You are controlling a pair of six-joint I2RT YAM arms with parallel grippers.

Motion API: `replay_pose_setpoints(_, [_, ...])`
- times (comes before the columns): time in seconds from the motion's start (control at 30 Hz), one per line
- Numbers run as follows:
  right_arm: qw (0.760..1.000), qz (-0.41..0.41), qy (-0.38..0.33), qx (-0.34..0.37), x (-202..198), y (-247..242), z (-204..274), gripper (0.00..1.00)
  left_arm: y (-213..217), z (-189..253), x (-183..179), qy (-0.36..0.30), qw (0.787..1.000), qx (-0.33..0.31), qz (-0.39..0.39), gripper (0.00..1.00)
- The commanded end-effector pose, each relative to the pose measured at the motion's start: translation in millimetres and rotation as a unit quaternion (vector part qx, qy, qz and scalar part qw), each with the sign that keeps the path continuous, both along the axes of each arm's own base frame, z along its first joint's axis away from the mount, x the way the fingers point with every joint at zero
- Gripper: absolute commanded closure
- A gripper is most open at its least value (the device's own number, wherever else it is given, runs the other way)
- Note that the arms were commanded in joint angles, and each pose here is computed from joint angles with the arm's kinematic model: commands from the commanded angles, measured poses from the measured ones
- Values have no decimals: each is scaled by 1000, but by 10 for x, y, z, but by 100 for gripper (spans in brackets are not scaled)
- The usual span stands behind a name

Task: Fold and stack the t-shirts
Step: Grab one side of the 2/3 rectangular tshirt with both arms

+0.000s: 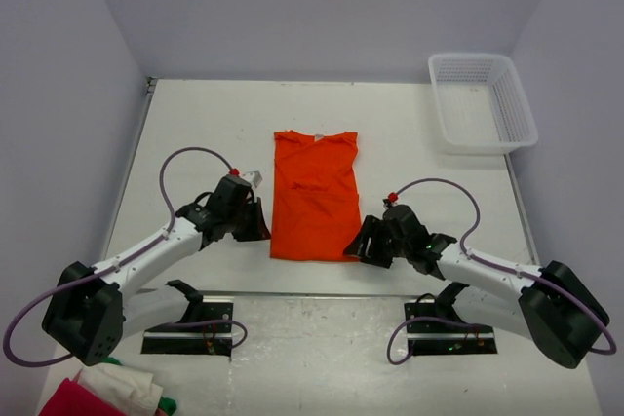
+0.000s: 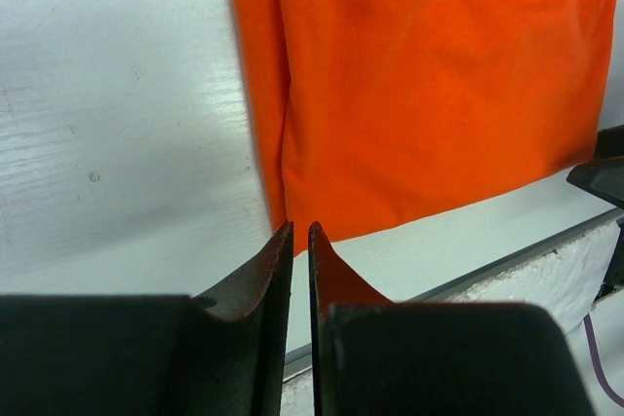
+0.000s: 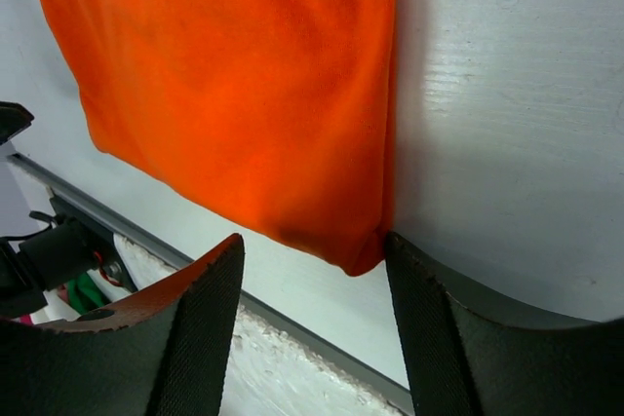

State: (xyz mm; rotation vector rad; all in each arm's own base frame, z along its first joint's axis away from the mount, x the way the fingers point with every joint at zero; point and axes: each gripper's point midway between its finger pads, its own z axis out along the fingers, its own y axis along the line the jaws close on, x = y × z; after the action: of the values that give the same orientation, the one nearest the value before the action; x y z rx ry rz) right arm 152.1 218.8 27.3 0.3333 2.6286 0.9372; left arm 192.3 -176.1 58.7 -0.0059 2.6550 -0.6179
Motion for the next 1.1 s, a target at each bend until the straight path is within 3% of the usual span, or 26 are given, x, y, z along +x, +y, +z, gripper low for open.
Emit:
replay_pose_setpoints(0.0, [999, -19, 31, -30, -102, -123, -228, 40, 2, 76, 1, -8, 1000, -3, 3, 88])
replay_pose_setpoints(0.23, [998, -32, 29, -35, -119, -131, -214, 74, 70, 0, -39, 2, 1000, 15, 10, 88])
replay_pose_setpoints(0.47, [998, -29, 27, -44, -126, -119, -212, 85, 200, -198, -115, 37, 997, 45, 45, 84])
replay_pose_setpoints(0.53, [998, -22, 27, -46, -124, -97, -207, 99, 218, -261, -145, 48, 996, 49, 56, 83])
replay_pose_setpoints(0.83, [998, 4, 26, -51, -139, -3, -243, 100, 14, -372, -313, 76, 997, -14, 22, 67])
replay_pose_setpoints(0.9, [998, 9, 28, -51, -150, 18, -244, 100, -50, -347, -307, 71, 997, -35, 17, 59])
replay_pose_setpoints(1.07, [998, 17, 28, -53, -158, 51, -232, 100, -91, -321, -342, 70, 996, -55, 12, 55])
